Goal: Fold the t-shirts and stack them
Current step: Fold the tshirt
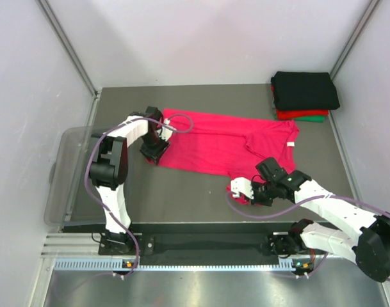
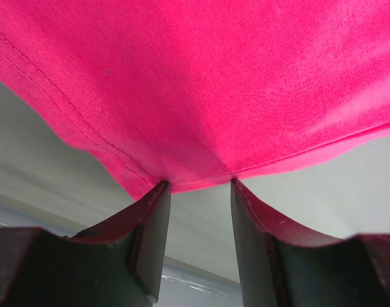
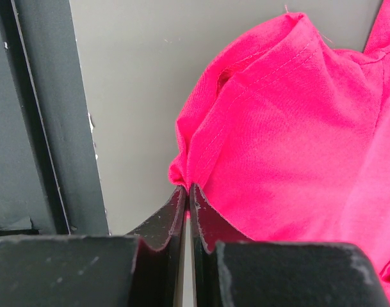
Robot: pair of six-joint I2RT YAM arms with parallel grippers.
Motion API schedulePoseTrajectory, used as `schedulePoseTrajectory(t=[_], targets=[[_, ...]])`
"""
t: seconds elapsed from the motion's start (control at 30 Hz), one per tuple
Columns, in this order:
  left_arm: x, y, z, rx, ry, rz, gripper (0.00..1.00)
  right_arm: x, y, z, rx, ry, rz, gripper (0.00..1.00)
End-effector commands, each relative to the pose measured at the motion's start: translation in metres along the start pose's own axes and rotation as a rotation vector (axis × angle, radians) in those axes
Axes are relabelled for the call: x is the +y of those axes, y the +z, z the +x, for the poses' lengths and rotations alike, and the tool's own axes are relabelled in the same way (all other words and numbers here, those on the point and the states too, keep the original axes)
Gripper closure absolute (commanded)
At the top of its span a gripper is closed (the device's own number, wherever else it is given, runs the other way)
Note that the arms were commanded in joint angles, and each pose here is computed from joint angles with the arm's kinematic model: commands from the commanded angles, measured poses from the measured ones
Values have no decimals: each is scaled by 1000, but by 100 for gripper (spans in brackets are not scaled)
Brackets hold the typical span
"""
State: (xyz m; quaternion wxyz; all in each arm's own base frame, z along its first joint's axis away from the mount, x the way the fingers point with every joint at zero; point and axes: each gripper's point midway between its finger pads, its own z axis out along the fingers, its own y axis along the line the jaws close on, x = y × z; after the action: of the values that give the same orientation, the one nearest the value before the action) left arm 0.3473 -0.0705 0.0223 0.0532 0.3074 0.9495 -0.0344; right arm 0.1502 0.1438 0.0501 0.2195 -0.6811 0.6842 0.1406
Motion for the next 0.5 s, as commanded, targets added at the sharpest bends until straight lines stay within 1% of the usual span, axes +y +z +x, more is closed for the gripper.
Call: schedulePoseTrajectory(t=[0.0, 0.2, 0.37, 0.4, 0.47], targets=[[7, 0, -8, -35, 15, -50, 53, -7, -8, -13, -48, -4, 23, 98], [4, -29, -20, -98, 41, -84, 53, -7, -8, -13, -48, -2, 22, 98], [9, -31, -19, -86, 58, -113, 53, -8, -8, -12, -46, 0, 25, 98], [15, -32, -17, -71, 57, -144, 53, -8, -8, -12, -45, -1, 24, 98], [16, -28, -14, -57, 61, -149, 52, -9, -8, -11, -43, 3, 28, 98]])
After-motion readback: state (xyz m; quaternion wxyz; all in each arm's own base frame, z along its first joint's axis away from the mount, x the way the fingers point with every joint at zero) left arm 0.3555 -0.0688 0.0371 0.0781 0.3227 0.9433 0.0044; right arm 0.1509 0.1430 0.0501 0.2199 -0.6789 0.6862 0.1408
